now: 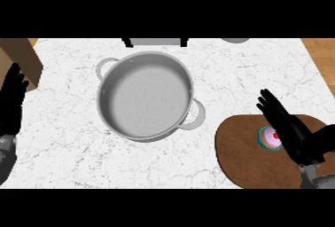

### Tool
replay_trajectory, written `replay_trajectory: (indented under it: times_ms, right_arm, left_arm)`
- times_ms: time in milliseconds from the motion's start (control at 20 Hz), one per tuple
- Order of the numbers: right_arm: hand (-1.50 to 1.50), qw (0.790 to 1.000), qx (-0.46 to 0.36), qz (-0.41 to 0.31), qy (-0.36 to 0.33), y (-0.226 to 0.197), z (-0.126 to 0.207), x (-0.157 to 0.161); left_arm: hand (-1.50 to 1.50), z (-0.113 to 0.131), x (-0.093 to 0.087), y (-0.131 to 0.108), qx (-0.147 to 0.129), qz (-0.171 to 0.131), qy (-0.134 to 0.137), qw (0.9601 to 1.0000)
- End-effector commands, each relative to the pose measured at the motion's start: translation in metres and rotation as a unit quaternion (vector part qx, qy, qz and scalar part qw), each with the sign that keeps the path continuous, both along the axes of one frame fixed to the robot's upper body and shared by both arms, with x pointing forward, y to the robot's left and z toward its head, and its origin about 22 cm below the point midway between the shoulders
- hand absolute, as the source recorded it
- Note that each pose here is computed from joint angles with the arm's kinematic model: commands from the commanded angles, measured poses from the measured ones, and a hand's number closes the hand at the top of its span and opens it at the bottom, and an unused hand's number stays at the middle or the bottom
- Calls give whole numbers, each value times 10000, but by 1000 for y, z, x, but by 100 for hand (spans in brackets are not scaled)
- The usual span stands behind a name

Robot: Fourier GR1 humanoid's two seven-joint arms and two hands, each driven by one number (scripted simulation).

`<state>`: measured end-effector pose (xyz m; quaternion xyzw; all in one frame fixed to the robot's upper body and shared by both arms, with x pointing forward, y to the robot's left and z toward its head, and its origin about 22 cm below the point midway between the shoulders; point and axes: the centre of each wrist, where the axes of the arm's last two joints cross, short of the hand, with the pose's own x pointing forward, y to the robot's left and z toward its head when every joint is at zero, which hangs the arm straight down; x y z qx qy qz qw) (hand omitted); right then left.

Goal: Pick the cupcake from the cutting board and place it in the pot

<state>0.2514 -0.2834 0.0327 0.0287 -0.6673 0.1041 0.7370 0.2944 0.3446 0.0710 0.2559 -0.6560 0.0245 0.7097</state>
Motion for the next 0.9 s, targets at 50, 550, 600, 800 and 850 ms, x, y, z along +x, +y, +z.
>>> replay_trajectory:
  times_ms: [50, 550, 600, 800, 850]
  right_arm:
    - [150, 9984, -359, 443, -15, -14, 17, 4]
    - [-150, 9339, -1115, -1273, -3150, -23, 26, -7]
    - [-150, 9305, -873, -1371, -3282, -20, 21, -12]
    - [-150, 9261, -881, -961, -3541, -25, 52, -51]
    - [-150, 9363, -1219, -918, -3162, -36, 47, -52]
  left_arm:
    - [0, -22, -1, -46, -306, -875, 307, 9952]
    - [0, -85, -39, -90, -1226, -2348, 1325, 9551]
    - [0, -87, -43, -94, -1208, -2449, 1380, 9520]
    - [0, -85, -35, -90, -1180, -2595, 1328, 9493]
    - [0, -86, -41, -89, -1324, -2692, 1217, 9461]
